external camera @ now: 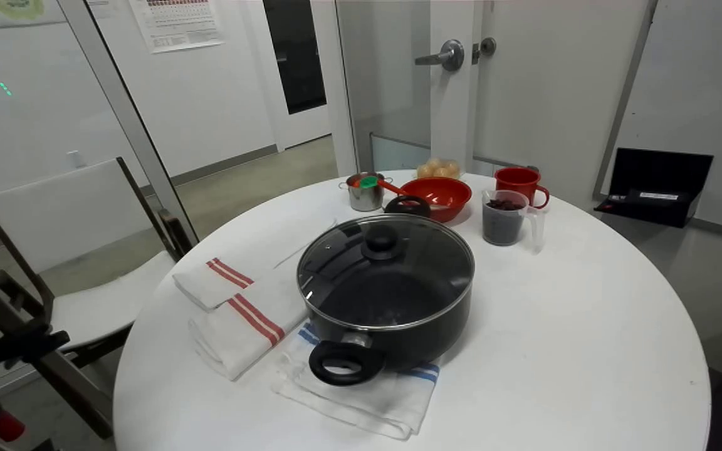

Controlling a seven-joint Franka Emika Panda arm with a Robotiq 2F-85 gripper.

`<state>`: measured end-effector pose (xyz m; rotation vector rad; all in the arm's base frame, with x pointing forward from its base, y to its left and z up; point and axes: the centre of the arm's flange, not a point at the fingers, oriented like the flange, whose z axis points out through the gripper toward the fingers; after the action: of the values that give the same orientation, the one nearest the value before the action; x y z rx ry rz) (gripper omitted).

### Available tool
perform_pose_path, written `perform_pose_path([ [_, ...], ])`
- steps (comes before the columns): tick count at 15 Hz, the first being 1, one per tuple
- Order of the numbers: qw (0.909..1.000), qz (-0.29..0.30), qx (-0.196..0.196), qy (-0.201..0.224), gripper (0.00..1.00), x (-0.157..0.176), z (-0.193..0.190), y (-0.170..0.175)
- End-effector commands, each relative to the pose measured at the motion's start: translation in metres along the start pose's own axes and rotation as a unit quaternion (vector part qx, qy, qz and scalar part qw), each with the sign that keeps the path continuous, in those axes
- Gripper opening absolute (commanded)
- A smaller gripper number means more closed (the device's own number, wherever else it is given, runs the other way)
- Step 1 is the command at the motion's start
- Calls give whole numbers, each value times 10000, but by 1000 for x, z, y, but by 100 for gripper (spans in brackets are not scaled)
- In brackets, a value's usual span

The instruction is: Remove the lid from the pot.

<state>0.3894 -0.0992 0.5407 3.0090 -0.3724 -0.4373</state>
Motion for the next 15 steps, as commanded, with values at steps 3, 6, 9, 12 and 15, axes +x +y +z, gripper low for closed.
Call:
perform_pose_path([
  [3, 9989, -466, 4, 91, 100, 50, 22, 9],
  [6, 9968, -764, -66, 236, 100, 88, 45, 11],
  [9, 9930, -1124, -54, 361, 100, 129, 75, 10],
  [12, 9884, -1411, -42, 557, 100, 176, 115, 6],
  [15, 9845, -1607, -67, 693, 100, 213, 151, 0],
])
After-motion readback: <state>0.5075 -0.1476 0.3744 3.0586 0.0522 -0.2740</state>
